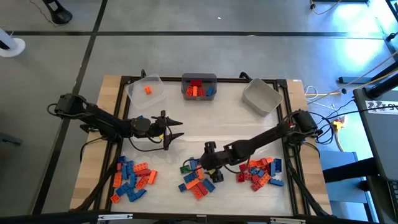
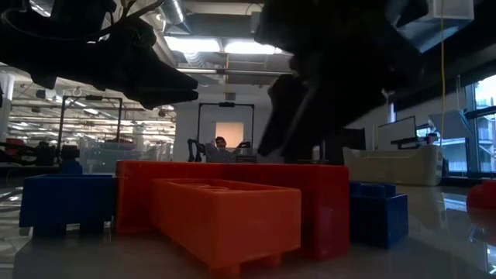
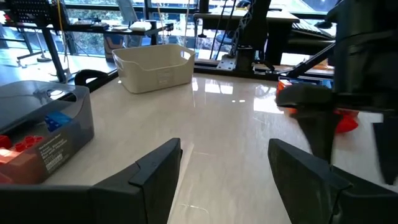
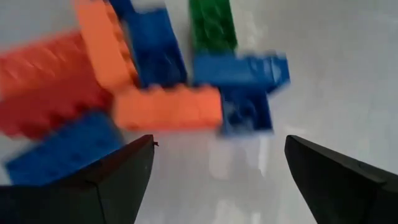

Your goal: Sort blocks by size

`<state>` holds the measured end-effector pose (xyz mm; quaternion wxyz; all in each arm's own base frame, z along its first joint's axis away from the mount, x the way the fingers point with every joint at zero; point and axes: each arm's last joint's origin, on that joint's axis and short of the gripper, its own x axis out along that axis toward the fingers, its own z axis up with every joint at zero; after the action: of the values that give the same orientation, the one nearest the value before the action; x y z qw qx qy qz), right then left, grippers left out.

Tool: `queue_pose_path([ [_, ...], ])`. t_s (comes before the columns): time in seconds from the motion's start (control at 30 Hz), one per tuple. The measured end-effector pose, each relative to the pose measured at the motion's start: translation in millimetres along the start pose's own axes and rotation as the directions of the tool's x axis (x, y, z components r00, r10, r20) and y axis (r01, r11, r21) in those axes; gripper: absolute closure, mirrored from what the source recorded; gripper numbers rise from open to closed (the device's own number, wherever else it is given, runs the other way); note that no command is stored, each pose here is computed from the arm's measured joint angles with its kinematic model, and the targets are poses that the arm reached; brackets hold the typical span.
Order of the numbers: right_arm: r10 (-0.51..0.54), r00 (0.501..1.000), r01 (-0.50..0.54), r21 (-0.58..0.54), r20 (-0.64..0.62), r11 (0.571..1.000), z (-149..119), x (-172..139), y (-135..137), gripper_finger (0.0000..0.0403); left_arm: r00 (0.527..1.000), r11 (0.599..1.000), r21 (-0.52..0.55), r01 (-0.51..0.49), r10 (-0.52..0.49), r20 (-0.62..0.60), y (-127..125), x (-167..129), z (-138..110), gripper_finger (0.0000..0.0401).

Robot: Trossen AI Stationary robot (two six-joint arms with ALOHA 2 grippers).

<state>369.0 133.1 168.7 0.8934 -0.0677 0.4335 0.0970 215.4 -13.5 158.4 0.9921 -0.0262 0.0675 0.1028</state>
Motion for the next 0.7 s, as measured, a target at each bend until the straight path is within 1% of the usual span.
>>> queue_pose_path([
  [0.1, 0.043, 0.997, -0.043, 0.006, 0.058, 0.999, 6, 0, 2, 0.0045, 1.0, 1.0, 0.0, 0.0, 0.0, 0.0, 0, 0, 0, 0.0172],
  [0.17, 0.05, 0.995, -0.051, 0.007, 0.085, 0.999, 8, 3, 2, 0.0045, 1.0, 1.0, 0.0, 0.0, 0.0, 0.0, 0, 0, 0, 0.0172],
  [0.43, 0.139, 0.985, -0.14, 0.004, 0.104, 0.99, 2, 29, 7, 0.0045, 1.0, 1.0, 0.0, 0.0, 0.0, -0.001, 0, 0, 0, 0.0172],
  [0.5, 0.145, 0.984, -0.147, 0.006, 0.106, 0.989, 1, 32, 7, 0.0045, 1.0, 1.0, 0.0, 0.0, 0.0, 0.0, 0, 0, 0, 0.0172],
  [0.6, 0.142, 0.987, -0.142, 0.007, 0.072, 0.99, -4, 37, 7, 0.0045, 1.0, 1.0, -0.001, 0.0, 0.0, 0.0, 0, 0, 0, 0.0172],
  [0.7, 0.118, 0.992, -0.118, 0.006, 0.046, 0.993, -7, 39, 7, 0.0045, 1.0, 1.0, -0.008, 0.0, 0.0, -0.001, 0, 0, 0, 0.0172],
])
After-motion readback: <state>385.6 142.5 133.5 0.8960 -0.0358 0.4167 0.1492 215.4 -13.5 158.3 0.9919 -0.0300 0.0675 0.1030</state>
